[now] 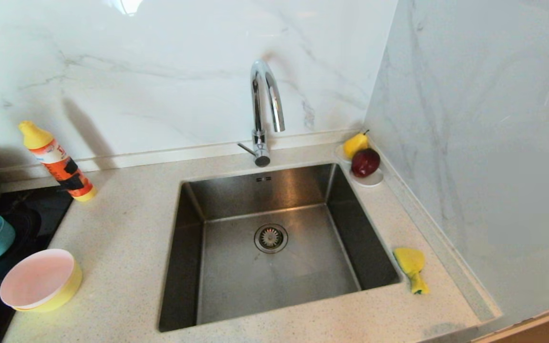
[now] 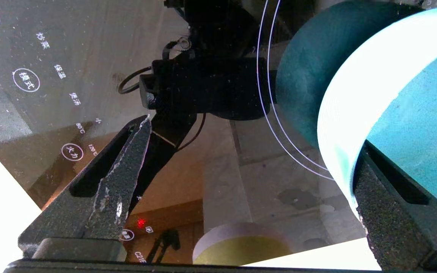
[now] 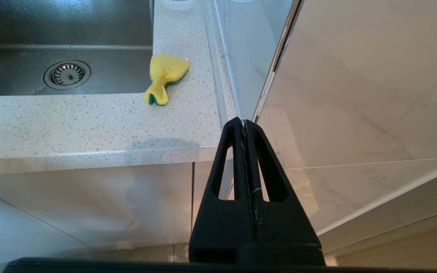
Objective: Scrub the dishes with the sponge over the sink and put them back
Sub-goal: Place the bowl on the bowl
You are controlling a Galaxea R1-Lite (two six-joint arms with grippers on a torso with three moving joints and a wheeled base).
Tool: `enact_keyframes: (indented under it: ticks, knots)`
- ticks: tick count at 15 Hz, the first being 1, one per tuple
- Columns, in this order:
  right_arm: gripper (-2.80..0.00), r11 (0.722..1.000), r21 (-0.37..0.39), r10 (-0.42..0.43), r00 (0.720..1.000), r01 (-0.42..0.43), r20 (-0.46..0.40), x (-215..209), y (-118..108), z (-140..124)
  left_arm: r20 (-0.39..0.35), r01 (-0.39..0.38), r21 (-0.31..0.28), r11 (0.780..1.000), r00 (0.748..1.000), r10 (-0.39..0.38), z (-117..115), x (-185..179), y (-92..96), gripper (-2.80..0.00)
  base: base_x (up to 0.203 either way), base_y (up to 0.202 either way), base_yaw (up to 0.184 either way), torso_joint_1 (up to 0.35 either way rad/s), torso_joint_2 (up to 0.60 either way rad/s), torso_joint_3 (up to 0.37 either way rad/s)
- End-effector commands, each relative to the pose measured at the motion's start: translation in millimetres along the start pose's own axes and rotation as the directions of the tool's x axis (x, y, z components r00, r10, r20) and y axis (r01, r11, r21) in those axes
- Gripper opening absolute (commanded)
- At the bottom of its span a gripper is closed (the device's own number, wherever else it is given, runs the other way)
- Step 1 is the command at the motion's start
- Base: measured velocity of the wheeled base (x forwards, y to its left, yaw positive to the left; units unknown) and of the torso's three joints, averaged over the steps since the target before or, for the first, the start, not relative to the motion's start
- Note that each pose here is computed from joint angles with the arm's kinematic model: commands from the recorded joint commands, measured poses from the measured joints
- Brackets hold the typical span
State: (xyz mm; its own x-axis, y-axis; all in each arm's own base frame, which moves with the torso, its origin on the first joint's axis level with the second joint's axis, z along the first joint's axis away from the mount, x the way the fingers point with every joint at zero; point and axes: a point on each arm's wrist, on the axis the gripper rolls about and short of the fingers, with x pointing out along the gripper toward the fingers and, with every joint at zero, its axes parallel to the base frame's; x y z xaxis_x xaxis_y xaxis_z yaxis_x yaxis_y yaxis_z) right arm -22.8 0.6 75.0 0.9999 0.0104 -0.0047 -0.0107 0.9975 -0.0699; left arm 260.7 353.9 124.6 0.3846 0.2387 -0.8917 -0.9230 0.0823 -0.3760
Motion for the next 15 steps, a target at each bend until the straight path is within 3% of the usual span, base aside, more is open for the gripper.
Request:
enact_keyframes:
  ticks: [1,11,15]
  knots:
    - [-2.80,1.000,-0.001,0.000,1.000,0.000,-0.001,0.1,0.0,0.0,0.000,0.002,-0.004,1.000,1.000,-0.002,0.1,-0.6,-0.1,-2.80,0.000,0.000,0.000,0.000,0.00,0.000]
    - [-2.80,1.000,-0.001,0.000,1.000,0.000,-0.001,0.1,0.0,0.0,0.005,0.008,-0.008,1.000,1.000,-0.008,-0.6,-8.4,-1.3,-2.80,0.000,0.000,0.000,0.000,0.00,0.000]
    - [-2.80,1.000,-0.001,0.000,1.000,0.000,-0.001,0.1,0.0,0.0,0.010,0.037,0.012,0.999,0.999,-0.037,-8.0,-45.9,-7.0,-2.80,0.000,0.000,0.000,0.000,0.00,0.000]
